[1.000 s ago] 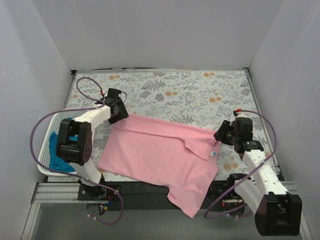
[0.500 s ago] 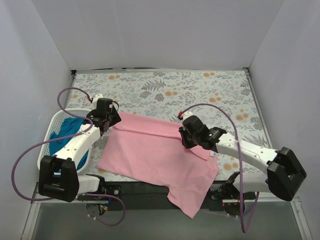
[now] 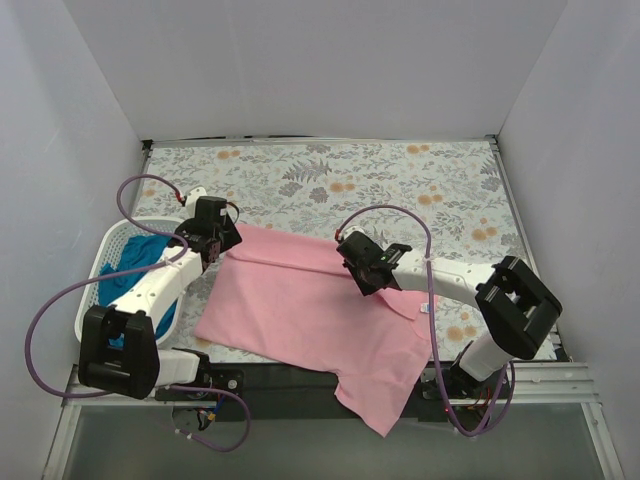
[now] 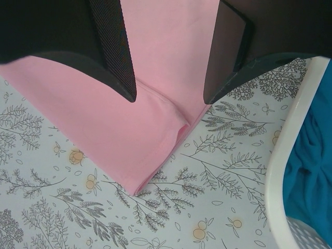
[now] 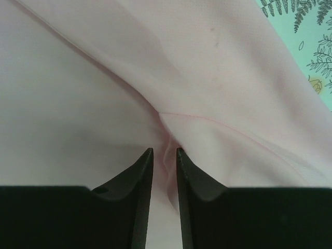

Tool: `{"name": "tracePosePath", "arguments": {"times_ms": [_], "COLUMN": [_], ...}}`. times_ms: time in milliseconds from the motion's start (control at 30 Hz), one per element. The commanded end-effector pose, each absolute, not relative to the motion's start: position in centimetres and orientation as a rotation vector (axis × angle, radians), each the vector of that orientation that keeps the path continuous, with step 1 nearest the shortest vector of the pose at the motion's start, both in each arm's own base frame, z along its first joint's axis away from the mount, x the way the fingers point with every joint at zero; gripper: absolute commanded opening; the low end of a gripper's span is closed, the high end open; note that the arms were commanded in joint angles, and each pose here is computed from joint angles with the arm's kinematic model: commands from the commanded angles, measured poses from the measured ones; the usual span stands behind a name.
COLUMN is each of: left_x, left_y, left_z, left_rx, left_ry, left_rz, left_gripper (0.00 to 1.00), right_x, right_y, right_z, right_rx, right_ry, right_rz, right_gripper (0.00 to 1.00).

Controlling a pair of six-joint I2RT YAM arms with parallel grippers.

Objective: Fold and stack the t-shirts
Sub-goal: Fold the tshirt

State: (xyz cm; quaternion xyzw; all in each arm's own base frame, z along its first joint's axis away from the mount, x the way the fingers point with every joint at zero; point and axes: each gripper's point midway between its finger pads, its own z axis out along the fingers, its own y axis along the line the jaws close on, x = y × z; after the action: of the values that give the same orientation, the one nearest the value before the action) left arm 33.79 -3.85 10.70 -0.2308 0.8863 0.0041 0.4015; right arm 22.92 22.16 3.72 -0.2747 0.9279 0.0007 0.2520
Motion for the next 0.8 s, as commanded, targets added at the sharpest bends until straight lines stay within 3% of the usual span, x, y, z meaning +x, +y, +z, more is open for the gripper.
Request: {"name": "tracePosePath", "arguments": {"times_ms": [0, 400, 767], "left_x": [34.6, 34.6, 34.6], "left_y": [-4.2, -4.4, -4.7], "left_z": [11.7, 11.2, 11.0], "left_rx": [-0.576, -0.567, -0.558], "left_ry": [2.213, 2.236, 2.246], "left_rz": [-0.008, -0.018, -0.026], "left_gripper": [0.53, 0.52, 0.52], "right_x": [23.8, 23.5, 23.4], "right_y": [21.8, 21.1, 21.7], "right_z": [4.7, 2.3, 4.2], "right_rx": [-0.737, -0.768, -0.761], "right_ry": [2.496, 2.538, 2.523], "right_rz": [-0.069, -0.135, -0.072], "right_gripper": [0.31, 0.28, 0.02]}}
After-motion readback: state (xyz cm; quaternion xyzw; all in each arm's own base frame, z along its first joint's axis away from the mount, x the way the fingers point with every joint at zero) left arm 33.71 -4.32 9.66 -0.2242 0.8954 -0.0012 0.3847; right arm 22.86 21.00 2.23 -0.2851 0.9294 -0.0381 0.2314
